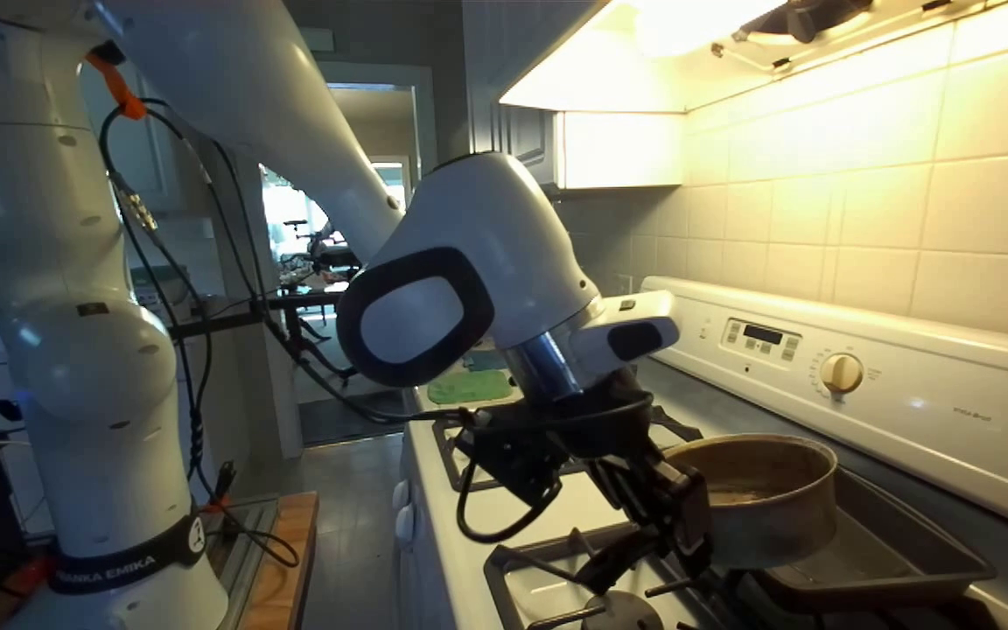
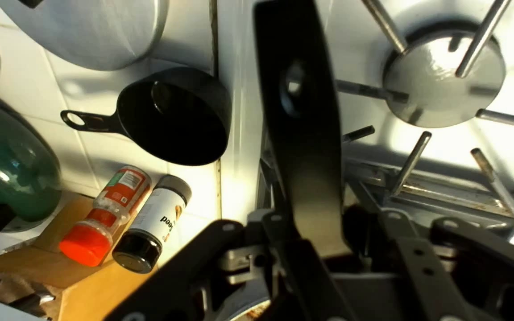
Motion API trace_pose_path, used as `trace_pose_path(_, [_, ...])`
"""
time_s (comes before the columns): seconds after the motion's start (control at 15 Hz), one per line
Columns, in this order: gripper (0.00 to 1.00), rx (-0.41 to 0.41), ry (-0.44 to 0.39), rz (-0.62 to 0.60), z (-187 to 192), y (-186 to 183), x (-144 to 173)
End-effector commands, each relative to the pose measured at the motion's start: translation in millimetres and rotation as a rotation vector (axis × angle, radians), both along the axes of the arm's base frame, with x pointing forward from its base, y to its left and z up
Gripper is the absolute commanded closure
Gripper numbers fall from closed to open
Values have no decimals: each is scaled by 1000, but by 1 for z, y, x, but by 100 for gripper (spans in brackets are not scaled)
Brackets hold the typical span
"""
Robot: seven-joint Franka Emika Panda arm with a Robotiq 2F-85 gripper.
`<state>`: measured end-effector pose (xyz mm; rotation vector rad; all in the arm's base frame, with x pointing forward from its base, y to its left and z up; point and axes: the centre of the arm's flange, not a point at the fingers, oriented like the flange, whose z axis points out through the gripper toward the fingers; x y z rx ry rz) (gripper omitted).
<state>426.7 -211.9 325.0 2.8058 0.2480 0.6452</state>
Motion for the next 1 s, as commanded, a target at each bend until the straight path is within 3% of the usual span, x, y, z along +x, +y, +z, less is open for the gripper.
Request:
trace_pose_path(0.0, [89,70,14,40,22,7,-37])
trace_pose_path(0.93, [89,132,130,92,6,8,-73])
